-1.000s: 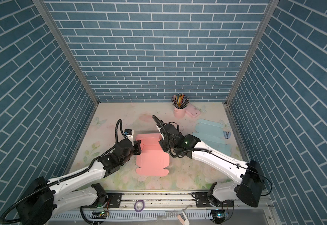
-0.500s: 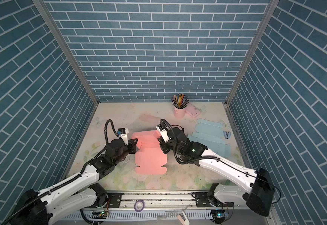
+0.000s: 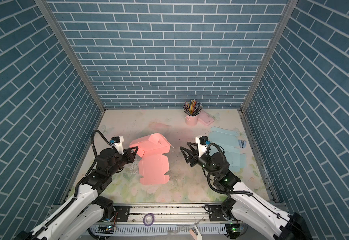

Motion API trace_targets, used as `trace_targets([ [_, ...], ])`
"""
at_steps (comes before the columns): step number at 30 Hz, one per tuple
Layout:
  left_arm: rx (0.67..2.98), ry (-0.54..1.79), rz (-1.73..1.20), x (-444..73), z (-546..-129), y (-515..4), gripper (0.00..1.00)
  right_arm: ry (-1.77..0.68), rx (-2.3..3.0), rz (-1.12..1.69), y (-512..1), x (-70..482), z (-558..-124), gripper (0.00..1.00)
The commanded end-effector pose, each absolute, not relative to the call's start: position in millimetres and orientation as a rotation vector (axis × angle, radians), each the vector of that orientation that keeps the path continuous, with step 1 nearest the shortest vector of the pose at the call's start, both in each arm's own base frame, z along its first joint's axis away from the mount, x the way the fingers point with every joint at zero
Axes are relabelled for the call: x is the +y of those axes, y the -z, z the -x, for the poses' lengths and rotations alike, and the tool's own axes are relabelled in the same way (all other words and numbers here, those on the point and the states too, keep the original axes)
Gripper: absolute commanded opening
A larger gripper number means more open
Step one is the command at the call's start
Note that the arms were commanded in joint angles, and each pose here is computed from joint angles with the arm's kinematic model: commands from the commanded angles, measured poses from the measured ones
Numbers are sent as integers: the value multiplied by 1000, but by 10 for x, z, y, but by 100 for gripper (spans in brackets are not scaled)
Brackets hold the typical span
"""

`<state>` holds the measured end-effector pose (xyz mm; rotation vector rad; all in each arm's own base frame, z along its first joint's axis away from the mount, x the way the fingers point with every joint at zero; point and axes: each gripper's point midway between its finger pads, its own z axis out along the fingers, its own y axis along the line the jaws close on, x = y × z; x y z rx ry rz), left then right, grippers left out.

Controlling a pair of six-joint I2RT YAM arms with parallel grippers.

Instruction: Fold the paper box

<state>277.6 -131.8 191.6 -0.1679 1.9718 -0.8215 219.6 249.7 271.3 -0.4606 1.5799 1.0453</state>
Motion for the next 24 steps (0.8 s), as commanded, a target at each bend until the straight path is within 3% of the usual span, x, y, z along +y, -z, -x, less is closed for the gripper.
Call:
trace_targets([
  [1, 1925, 899, 136, -1383, -2719, -2171, 0, -1249, 1449, 493, -3035, 2671, -2067, 53],
  [13, 1862, 995, 113, -1473, -2686, -2374, 0, -1414, 1367, 697, -3158, 3107, -1939, 51],
  [24, 1868, 991, 115, -1483, -2728, -2354, 0, -1355, 1458, 746, -2996, 3312, -2026, 52],
])
